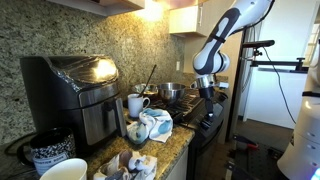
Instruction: Twist the first knob on the stove
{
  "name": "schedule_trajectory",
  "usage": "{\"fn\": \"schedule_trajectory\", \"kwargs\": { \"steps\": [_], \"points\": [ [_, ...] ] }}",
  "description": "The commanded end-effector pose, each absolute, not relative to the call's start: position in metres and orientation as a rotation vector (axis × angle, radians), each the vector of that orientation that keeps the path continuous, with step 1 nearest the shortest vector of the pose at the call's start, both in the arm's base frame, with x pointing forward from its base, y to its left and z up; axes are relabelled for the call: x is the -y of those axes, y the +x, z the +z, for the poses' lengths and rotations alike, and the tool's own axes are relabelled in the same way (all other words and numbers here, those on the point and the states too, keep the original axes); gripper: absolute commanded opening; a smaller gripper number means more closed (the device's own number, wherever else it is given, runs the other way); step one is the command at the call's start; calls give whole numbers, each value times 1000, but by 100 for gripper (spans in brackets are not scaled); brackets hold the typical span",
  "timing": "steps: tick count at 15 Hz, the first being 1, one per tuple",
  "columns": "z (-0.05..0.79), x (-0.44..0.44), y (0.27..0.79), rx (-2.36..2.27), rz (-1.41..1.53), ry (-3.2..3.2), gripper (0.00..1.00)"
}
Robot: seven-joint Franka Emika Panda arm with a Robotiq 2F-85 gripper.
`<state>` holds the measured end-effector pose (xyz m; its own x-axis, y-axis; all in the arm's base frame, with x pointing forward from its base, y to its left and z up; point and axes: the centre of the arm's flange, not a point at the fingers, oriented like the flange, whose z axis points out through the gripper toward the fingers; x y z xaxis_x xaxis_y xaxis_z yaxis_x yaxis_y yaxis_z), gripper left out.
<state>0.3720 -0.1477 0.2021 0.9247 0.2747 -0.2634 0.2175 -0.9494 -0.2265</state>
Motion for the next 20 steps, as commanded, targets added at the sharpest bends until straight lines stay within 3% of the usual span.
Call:
{"fn": "schedule_trajectory", "kwargs": {
  "steps": [1,20],
  "points": [
    [184,145,370,419,428,-2868,100],
    [171,149,383,450,344,-2868,100]
  ]
}}
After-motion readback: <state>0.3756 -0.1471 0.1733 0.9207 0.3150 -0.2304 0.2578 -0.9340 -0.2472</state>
